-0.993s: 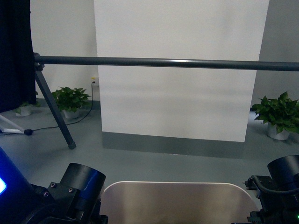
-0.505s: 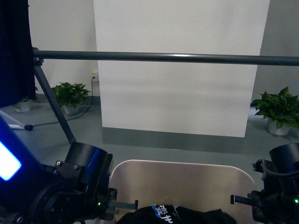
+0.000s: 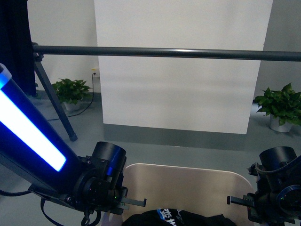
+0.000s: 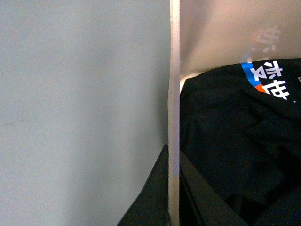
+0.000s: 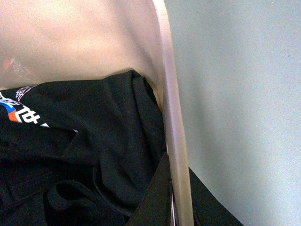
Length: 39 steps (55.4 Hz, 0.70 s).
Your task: Move hamper under clothes hanger
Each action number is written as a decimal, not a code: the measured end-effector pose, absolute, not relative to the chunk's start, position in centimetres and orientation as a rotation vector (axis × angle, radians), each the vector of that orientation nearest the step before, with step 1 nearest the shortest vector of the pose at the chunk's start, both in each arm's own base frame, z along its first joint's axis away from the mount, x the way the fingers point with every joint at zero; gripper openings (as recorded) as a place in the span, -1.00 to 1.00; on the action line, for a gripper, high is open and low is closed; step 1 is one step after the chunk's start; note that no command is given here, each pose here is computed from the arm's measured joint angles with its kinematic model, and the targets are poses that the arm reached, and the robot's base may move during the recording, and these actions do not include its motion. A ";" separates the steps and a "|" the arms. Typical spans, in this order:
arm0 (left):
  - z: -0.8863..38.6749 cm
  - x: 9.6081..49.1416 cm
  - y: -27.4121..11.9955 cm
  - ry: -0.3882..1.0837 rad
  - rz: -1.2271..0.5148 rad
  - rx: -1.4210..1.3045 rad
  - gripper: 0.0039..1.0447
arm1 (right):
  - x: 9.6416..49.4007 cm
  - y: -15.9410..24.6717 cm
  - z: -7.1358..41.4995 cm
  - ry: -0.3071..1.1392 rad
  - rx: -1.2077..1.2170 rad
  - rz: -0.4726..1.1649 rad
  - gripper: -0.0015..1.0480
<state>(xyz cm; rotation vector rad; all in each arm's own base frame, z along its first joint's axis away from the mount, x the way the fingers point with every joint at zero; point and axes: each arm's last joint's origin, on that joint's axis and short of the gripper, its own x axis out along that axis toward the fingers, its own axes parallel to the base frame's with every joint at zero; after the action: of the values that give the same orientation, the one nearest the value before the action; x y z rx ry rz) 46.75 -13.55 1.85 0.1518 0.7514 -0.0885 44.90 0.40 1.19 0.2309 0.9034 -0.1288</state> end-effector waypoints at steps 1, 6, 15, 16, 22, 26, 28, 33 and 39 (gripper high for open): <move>1.8 46.8 -13.6 0.753 -0.088 0.153 -0.93 | 44.9 0.4 1.1 0.906 0.231 -0.130 -0.96; 1.1 47.0 -14.0 0.762 -0.086 0.161 -0.93 | 45.1 0.4 0.3 0.919 0.231 -0.138 -0.96; 0.1 47.0 -14.3 0.797 -0.096 0.158 -0.71 | 45.3 0.4 -0.5 0.929 0.227 -0.147 -0.91; 0.1 47.0 -14.3 0.798 -0.099 0.157 -0.64 | 45.3 0.4 -0.5 0.929 0.228 -0.148 -0.88; 0.2 47.0 -14.6 0.786 -0.107 0.156 -0.23 | 45.4 0.6 -0.4 0.913 0.235 -0.147 -0.48; 0.4 47.1 -14.8 0.766 -0.113 0.157 -0.02 | 45.5 0.6 -0.2 0.900 0.236 -0.154 -0.28; 0.5 47.1 -14.9 0.756 -0.116 0.158 0.08 | 45.6 0.7 -0.1 0.892 0.236 -0.158 -0.17; 1.4 47.1 -15.1 0.726 -0.123 0.156 0.36 | 45.6 0.6 0.6 0.864 0.233 -0.166 0.09; 3.2 46.9 -15.3 0.679 -0.132 0.149 0.63 | 45.5 0.6 2.3 0.819 0.232 -0.170 0.36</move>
<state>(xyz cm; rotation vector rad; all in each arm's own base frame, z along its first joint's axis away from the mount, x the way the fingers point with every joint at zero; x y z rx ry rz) 46.91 -15.28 3.19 0.1488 0.6788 -0.1318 45.54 0.58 2.33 0.2319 0.8191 -0.1699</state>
